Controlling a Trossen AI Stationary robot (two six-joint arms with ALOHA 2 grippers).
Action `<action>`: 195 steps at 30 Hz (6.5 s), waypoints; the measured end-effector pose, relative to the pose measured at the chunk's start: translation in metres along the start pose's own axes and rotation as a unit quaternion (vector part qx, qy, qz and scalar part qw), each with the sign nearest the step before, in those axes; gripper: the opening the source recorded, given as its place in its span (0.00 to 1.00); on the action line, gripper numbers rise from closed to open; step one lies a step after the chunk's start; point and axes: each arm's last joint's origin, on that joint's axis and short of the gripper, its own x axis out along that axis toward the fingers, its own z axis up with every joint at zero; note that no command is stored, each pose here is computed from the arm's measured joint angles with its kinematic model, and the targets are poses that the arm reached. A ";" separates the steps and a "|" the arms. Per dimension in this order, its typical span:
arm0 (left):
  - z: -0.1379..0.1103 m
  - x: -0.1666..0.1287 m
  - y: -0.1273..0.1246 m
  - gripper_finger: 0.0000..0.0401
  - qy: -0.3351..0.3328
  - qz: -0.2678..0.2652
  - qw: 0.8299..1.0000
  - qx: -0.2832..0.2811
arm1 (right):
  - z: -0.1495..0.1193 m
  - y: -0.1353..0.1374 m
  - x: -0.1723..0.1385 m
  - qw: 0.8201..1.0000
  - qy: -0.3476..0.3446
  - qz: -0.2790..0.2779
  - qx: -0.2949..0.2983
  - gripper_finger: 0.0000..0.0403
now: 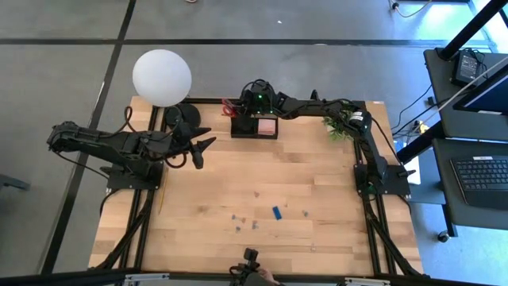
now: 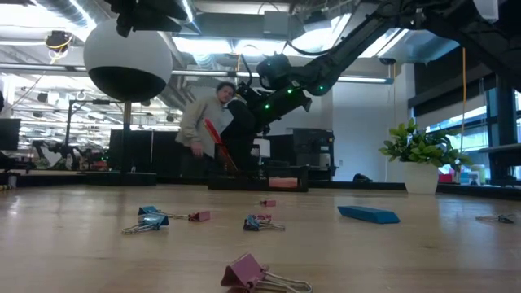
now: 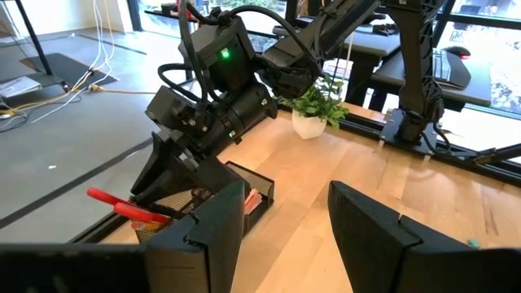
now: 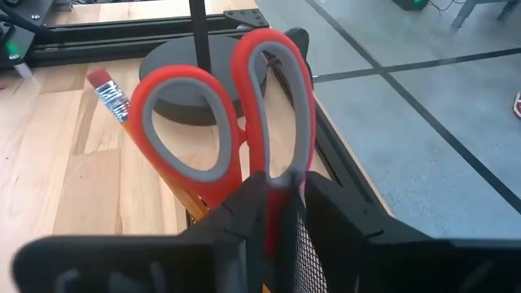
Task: Pick and place office supplies into organizer
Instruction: Put the black pen into the black desk organizer, then put the yellow pencil into the black desk organizer
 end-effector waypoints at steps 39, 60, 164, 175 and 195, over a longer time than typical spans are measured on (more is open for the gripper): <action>-0.041 0.010 -0.012 0.43 0.206 -0.065 0.976 -0.030 | 0.055 0.015 -0.138 0.974 0.222 0.036 0.021 0.60; -0.097 -0.004 0.017 0.43 0.497 0.268 0.799 -0.206 | 0.064 0.013 -0.134 0.985 0.170 0.028 0.012 0.60; -0.170 -0.039 -0.050 0.29 0.665 0.396 0.601 -0.196 | 0.068 0.012 -0.132 0.989 0.148 0.025 0.010 0.60; -0.192 -0.039 -0.040 0.23 0.665 0.389 0.602 -0.211 | 0.068 0.012 -0.132 0.989 0.148 0.025 0.009 0.60; -0.192 -0.038 -0.039 0.01 0.637 0.420 0.602 -0.236 | 0.071 0.012 -0.131 0.991 0.132 0.023 0.006 0.60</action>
